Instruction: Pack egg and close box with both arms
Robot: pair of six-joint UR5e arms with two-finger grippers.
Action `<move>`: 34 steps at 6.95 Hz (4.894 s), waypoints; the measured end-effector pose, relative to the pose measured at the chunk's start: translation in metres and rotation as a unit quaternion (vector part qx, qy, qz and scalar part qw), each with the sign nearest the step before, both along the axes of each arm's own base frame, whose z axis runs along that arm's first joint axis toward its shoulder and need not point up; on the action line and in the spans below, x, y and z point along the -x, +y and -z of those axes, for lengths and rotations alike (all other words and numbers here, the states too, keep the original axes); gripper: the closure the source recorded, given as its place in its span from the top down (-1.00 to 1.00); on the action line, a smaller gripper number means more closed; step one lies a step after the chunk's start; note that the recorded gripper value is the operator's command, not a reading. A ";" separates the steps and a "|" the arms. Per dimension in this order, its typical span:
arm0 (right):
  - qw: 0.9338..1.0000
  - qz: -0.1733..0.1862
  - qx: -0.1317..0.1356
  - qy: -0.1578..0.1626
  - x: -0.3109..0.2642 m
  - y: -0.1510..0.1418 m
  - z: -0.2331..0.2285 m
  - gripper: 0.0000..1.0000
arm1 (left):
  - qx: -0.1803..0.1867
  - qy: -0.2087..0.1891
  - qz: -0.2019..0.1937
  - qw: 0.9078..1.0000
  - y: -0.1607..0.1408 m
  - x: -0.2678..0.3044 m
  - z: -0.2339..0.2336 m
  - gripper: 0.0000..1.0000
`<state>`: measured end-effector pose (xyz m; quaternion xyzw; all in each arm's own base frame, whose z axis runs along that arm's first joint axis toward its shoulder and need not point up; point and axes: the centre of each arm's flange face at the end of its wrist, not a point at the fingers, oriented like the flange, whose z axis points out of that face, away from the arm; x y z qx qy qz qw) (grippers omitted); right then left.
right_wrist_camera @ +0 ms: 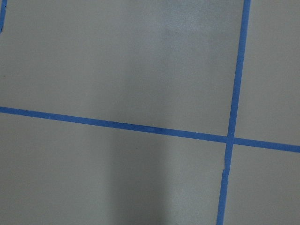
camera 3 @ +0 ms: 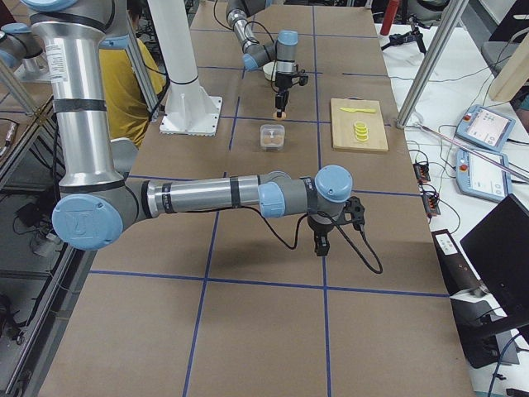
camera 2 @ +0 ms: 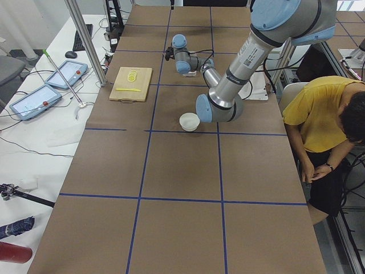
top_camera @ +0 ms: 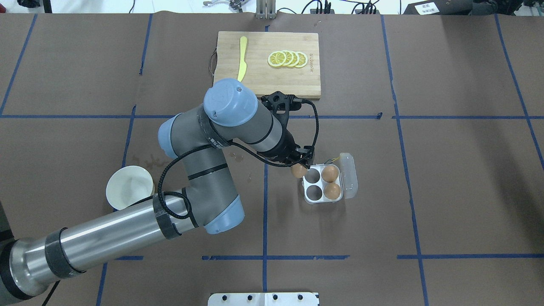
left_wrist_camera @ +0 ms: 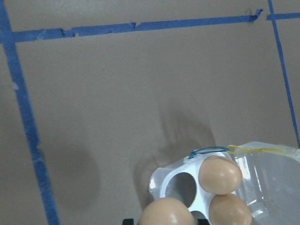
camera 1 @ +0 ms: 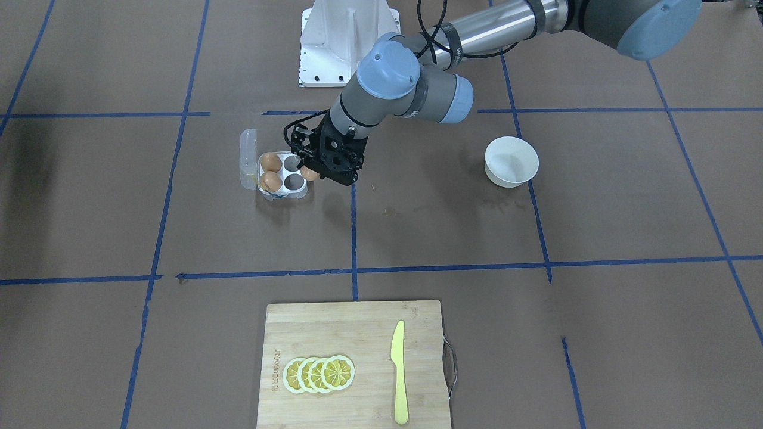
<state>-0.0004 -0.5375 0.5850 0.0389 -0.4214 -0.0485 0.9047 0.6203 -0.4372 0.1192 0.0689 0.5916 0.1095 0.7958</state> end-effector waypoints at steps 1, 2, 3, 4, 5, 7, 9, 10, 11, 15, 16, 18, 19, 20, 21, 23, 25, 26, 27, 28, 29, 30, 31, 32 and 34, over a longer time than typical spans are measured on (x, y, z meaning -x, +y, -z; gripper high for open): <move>1.000 0.001 0.000 -0.001 0.002 0.000 0.001 1.00 | 0.003 -0.001 0.000 1.000 0.007 -0.012 0.006 -1.00; 1.000 0.002 0.000 -0.002 0.003 0.000 0.001 1.00 | 0.007 -0.004 0.003 1.000 0.013 -0.021 0.008 -1.00; 1.000 0.002 0.001 -0.003 0.003 0.000 0.000 1.00 | 0.009 -0.005 0.005 1.000 0.018 -0.026 0.009 -1.00; 1.000 0.003 0.002 -0.004 0.003 0.001 0.000 1.00 | 0.012 -0.005 0.005 1.000 0.022 -0.030 0.010 -1.00; 1.000 0.003 0.003 -0.005 0.003 0.001 0.000 1.00 | 0.016 -0.005 0.003 1.000 0.028 -0.034 0.011 -1.00; 1.000 0.003 0.003 -0.005 0.004 0.001 -0.001 1.00 | 0.028 -0.005 0.002 1.000 0.035 -0.039 0.011 -1.00; 1.000 0.003 0.003 -0.005 0.004 0.001 -0.001 1.00 | 0.042 -0.004 0.004 0.999 0.038 -0.040 0.013 -0.62; 1.000 0.003 0.003 -0.005 0.004 0.001 -0.001 1.00 | 0.045 -0.004 0.005 0.999 0.039 -0.040 0.013 0.17; 1.000 0.003 0.004 -0.005 0.004 0.001 -0.001 1.00 | 0.046 -0.004 0.005 0.999 0.039 -0.040 0.013 0.68; 1.000 0.004 0.004 -0.007 0.004 0.001 -0.001 1.00 | 0.043 -0.003 0.004 0.999 0.040 -0.037 0.014 0.98; 1.000 0.002 0.008 -0.013 0.008 0.001 0.002 1.00 | 0.042 0.000 0.007 0.999 0.038 -0.028 0.016 0.98; 0.999 -0.002 0.018 -0.037 0.050 0.002 0.033 1.00 | 0.038 -0.003 0.031 0.999 0.018 0.026 -0.005 0.88; 0.998 -0.017 0.023 -0.049 0.088 0.005 0.054 1.00 | 0.027 -0.008 0.041 0.999 0.007 0.062 -0.032 0.88; 0.997 -0.037 0.024 -0.061 0.132 0.012 0.074 0.94 | 0.010 -0.017 0.045 0.999 -0.008 0.099 -0.062 0.88; 0.995 -0.064 0.025 -0.076 0.189 0.026 0.094 -0.98 | -0.012 -0.027 0.046 0.999 -0.025 0.140 -0.093 0.88; 0.987 -0.098 0.051 -0.113 0.276 0.068 0.136 -1.00 | -0.047 -0.045 0.050 0.997 -0.049 0.200 -0.136 0.88; 0.986 -0.080 0.057 -0.138 0.322 0.092 0.170 -1.00 | -0.055 -0.057 0.056 0.995 -0.062 0.230 -0.160 0.88; 0.984 -0.073 0.059 -0.153 0.348 0.099 0.195 -1.00 | -0.056 -0.060 0.059 0.995 -0.066 0.238 -0.166 0.88; 0.981 -0.069 0.060 -0.171 0.385 0.112 0.228 -1.00 | -0.056 -0.062 0.063 0.994 -0.070 0.244 -0.169 0.87; 0.977 -0.068 0.063 -0.189 0.418 0.127 0.264 -1.00 | -0.056 -0.062 0.069 0.994 -0.074 0.250 -0.169 0.86; 0.974 -0.070 0.068 -0.202 0.432 0.136 0.298 -1.00 | -0.059 -0.063 0.075 0.993 -0.079 0.258 -0.169 0.86; 0.973 -0.074 0.071 -0.208 0.425 0.135 0.322 -1.00 | -0.067 -0.066 0.079 0.992 -0.085 0.267 -0.172 0.86; 0.972 -0.083 0.073 -0.209 0.410 0.125 0.334 -1.00 | -0.076 -0.072 0.082 0.991 -0.087 0.279 -0.181 0.87; 0.970 -0.093 0.074 -0.210 0.393 0.112 0.337 -1.00 | -0.081 -0.082 0.081 0.990 -0.084 0.292 -0.199 0.87; 0.969 -0.109 0.091 -0.202 0.326 0.076 0.308 -1.00 | -0.095 -0.110 0.082 0.986 -0.091 0.352 -0.256 0.87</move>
